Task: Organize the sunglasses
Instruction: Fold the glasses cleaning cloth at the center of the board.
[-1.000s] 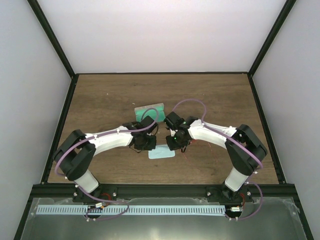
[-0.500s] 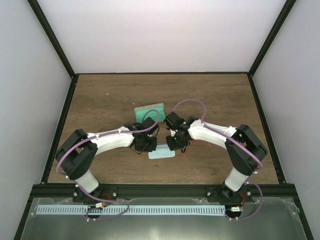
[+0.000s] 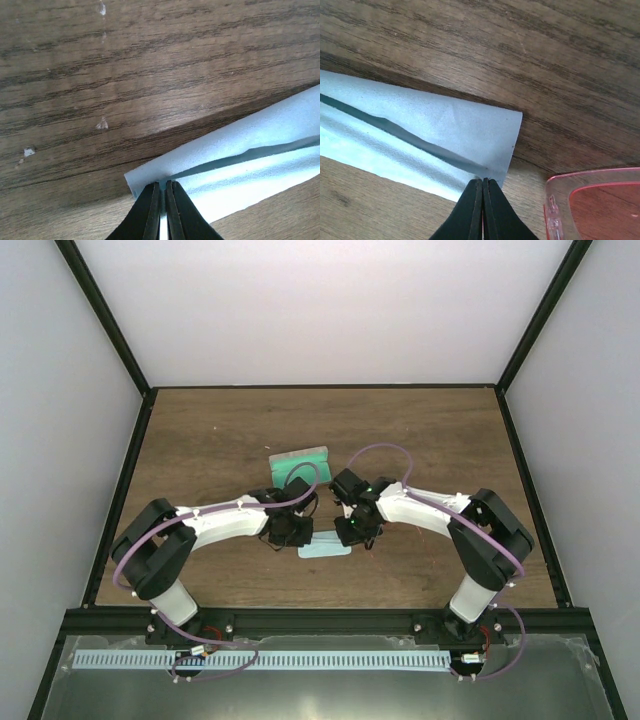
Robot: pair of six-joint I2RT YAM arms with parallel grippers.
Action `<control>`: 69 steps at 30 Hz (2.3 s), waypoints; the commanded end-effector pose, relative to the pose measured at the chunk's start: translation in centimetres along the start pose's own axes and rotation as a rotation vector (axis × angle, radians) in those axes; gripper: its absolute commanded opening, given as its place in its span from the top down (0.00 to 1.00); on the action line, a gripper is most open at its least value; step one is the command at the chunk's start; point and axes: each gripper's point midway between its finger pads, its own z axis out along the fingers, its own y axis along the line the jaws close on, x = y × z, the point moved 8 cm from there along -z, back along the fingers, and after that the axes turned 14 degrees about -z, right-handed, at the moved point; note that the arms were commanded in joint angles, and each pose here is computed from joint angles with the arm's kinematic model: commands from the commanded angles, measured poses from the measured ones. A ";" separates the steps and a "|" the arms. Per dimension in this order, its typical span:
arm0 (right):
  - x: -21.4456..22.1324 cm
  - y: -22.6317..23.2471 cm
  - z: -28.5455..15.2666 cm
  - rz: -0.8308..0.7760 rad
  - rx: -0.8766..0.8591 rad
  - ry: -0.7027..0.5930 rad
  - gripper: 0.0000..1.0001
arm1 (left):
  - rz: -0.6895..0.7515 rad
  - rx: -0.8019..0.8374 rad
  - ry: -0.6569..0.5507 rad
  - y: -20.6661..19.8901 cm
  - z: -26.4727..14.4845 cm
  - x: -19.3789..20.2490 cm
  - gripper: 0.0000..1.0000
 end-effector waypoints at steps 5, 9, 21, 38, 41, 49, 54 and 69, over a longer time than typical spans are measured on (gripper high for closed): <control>0.0 0.4 -0.1 -0.005 -0.005 -0.009 0.99 | 0.007 -0.006 0.007 0.1 0.1 0.4 0.96; -0.2 0.4 -0.2 -0.007 -0.008 -0.012 0.99 | 0.009 -0.006 0.004 0.1 0.1 0.4 0.96; -2.1 1.0 -2.8 -0.012 -0.001 -0.101 0.68 | 0.024 -0.013 -0.011 0.8 -1.6 0.9 0.87; -2.6 1.7 1.1 -0.051 -0.062 -0.003 0.91 | -0.018 -0.044 -0.088 1.1 -2.8 0.1 0.86; -2.2 1.9 0.9 -0.053 -0.067 0.003 0.92 | -0.019 -0.048 -0.085 1.2 -2.6 0.0 0.86; -1.1 2.1 0.4 -0.063 -0.073 0.015 0.92 | -0.018 -0.058 -0.080 0.9 -2.0 -0.2 0.86; -0.8 2.5 0.1 -0.082 -0.101 0.020 0.92 | -0.012 -0.060 -0.079 0.8 -1.8 -0.4 0.86; -2.3 1.1 -1.7 -0.043 -0.003 -0.021 0.88 | -0.008 -0.041 -0.123 0.0 -2.6 -1.3 0.86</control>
